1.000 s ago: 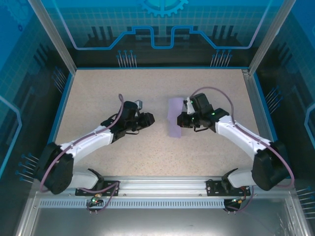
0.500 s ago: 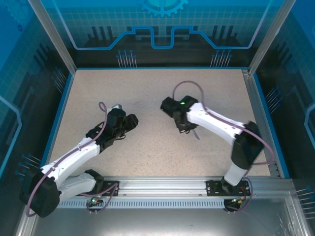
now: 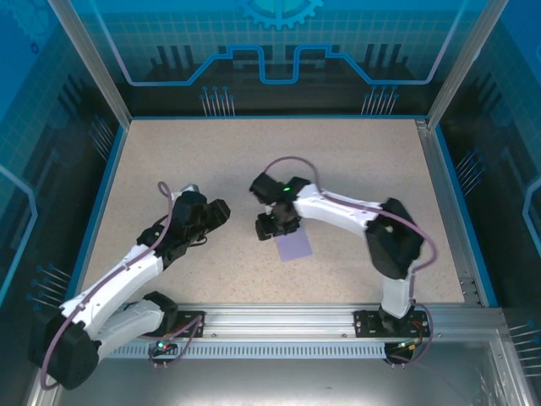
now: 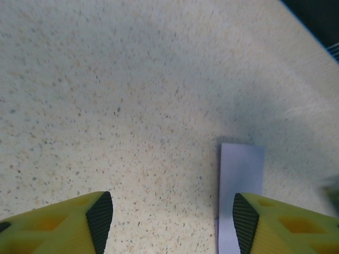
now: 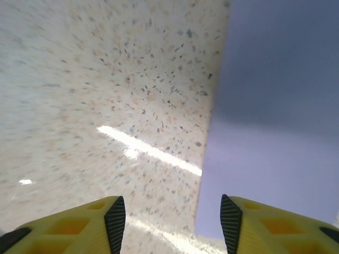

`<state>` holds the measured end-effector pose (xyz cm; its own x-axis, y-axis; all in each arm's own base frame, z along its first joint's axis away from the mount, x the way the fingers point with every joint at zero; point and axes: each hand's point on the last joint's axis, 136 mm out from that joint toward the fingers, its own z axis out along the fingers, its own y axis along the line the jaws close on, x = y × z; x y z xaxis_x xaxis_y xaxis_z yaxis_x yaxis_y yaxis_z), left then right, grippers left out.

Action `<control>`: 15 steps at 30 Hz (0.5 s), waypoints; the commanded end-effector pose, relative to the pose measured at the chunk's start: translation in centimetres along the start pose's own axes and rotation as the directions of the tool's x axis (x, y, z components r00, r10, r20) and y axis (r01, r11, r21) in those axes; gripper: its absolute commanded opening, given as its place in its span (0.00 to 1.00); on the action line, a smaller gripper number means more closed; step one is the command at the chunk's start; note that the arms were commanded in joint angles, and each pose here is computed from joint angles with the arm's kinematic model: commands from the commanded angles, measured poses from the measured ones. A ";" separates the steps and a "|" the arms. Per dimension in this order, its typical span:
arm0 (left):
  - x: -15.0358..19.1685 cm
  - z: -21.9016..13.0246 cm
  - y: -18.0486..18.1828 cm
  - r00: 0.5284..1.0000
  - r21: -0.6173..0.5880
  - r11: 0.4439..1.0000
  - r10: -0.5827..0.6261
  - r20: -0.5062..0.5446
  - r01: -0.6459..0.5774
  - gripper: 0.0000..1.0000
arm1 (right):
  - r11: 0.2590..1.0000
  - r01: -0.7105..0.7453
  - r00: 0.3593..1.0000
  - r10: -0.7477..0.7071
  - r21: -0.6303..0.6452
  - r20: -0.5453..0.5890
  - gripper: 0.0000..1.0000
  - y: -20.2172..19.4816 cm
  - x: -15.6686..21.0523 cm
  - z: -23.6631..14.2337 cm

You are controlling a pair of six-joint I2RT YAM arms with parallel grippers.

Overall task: Fold a paper plane with a square sheet of paper (pick it up from the middle)
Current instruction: Turn over the paper at the center of the table.

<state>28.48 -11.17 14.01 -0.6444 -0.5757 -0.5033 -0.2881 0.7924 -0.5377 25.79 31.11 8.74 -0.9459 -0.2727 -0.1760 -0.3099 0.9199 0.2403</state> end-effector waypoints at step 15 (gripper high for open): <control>4.5 4.7 -8.3 0.895 0.157 0.980 -0.041 -0.445 0.123 0.62 | 0.880 -0.274 0.960 0.273 -0.389 -0.060 0.21 -2.2 2.0 5.2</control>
<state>31.79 -20.03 13.99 -0.8450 -0.5015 -0.1855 -0.2639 0.6928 -0.6711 25.25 29.27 5.73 -0.9937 -0.0843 -0.0744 -0.1123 0.7788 0.6172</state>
